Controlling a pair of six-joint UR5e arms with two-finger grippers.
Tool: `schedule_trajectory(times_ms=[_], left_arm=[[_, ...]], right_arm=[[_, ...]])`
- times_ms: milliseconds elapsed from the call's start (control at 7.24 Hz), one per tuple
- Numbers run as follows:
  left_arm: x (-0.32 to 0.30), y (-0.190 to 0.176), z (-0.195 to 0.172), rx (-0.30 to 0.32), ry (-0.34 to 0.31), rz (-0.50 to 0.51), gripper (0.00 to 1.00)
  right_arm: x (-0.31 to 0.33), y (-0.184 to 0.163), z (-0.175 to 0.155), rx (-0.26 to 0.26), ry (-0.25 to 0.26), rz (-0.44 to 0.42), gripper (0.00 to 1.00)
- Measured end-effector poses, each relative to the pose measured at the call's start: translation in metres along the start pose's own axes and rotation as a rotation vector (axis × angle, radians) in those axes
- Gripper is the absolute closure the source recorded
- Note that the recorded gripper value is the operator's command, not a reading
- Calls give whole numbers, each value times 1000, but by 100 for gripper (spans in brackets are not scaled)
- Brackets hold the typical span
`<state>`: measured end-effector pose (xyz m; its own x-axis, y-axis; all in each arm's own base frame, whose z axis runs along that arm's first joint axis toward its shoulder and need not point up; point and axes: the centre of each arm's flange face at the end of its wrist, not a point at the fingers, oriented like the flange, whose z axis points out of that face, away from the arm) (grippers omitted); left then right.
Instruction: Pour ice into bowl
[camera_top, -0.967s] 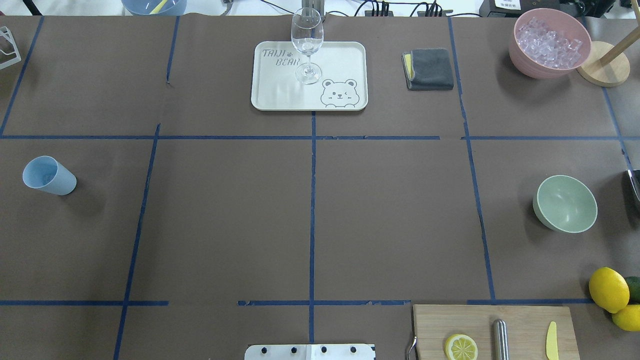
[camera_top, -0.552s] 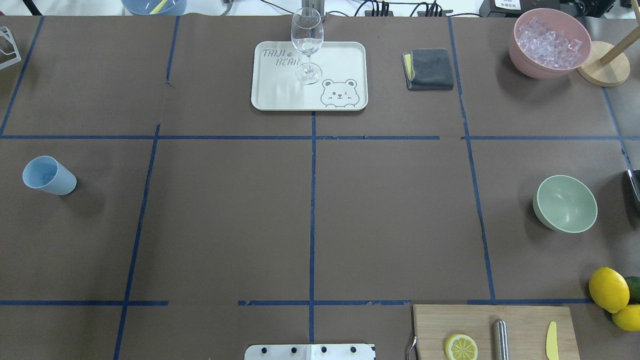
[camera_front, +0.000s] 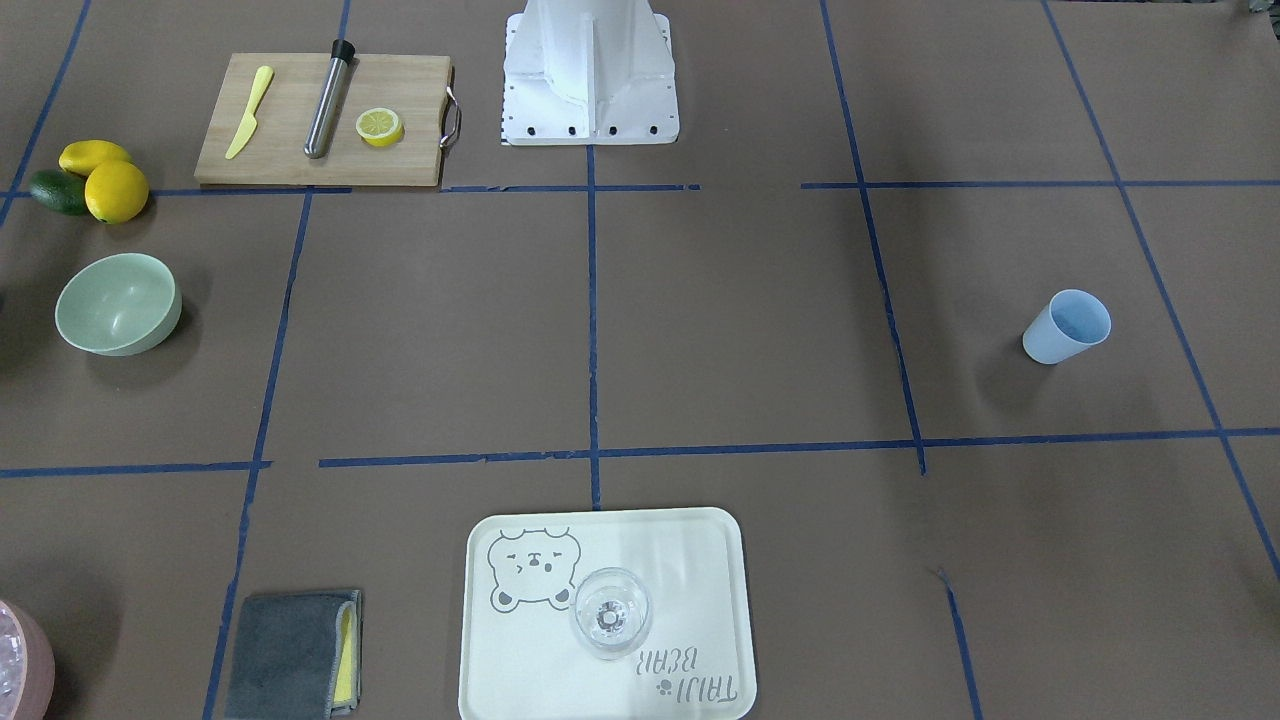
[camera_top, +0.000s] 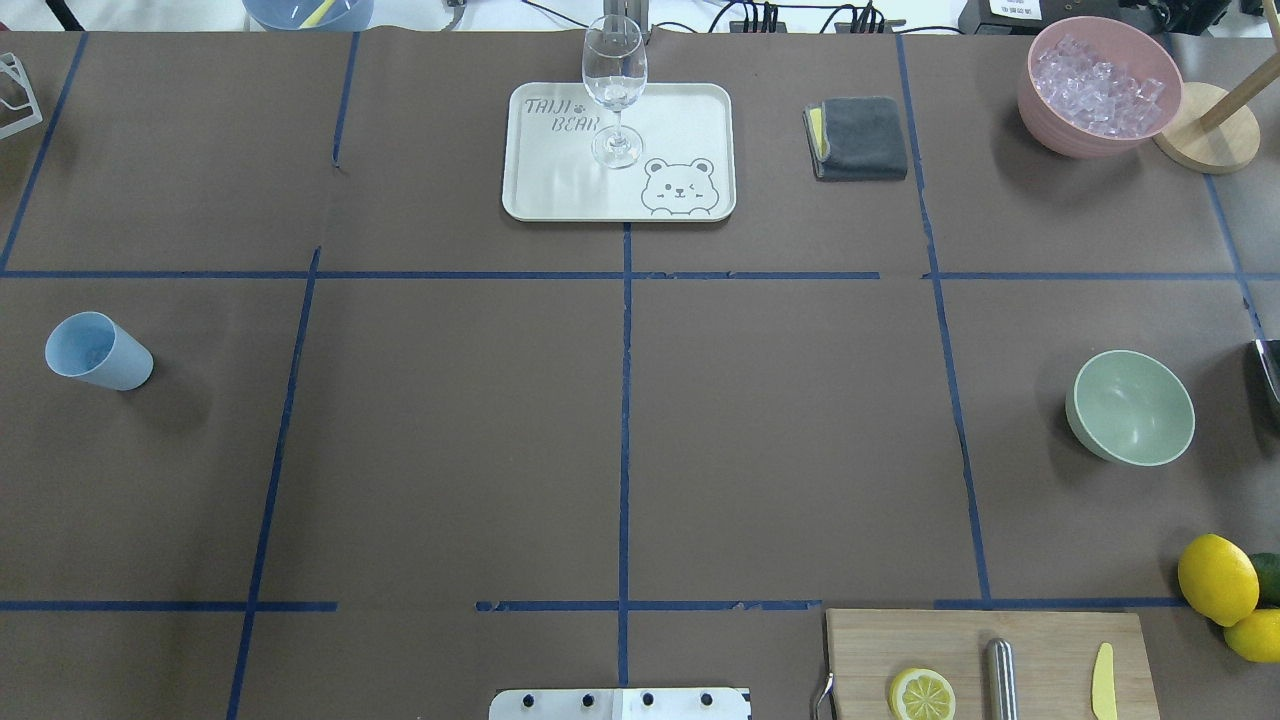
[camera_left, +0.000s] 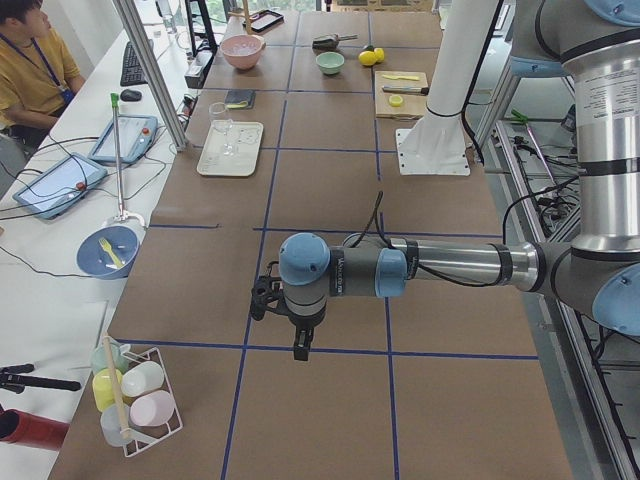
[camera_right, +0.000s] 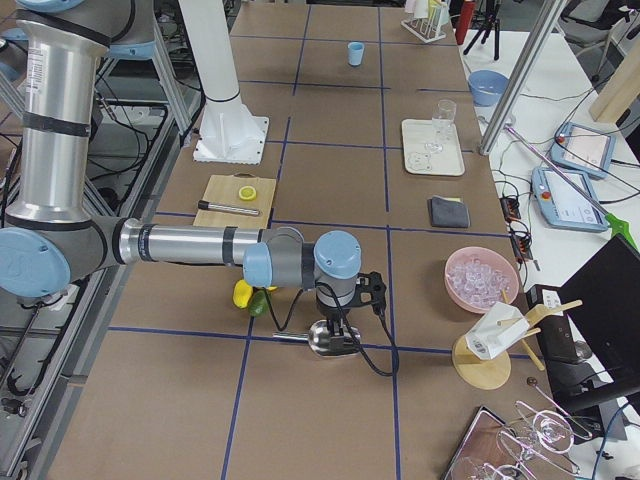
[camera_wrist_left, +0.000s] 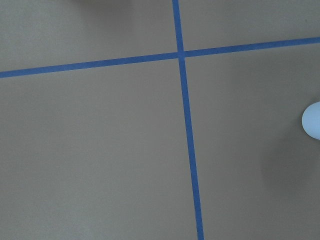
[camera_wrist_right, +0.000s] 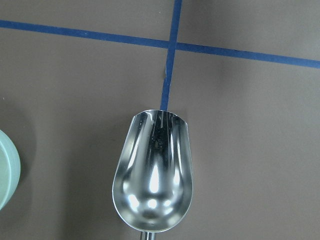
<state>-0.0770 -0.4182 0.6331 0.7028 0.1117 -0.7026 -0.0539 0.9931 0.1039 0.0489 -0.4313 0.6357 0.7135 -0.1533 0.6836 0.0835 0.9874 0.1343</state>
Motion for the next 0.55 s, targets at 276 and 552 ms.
schedule_trajectory(times_ms=[276,552], left_arm=[[1,-1,-1,2,1,6,0],[3,-2,-2,5,4,11,0]], right_arm=[[-25,-33,-22,95,-45,-80,0],[-49,-47,-24,125,-115,-105,0]])
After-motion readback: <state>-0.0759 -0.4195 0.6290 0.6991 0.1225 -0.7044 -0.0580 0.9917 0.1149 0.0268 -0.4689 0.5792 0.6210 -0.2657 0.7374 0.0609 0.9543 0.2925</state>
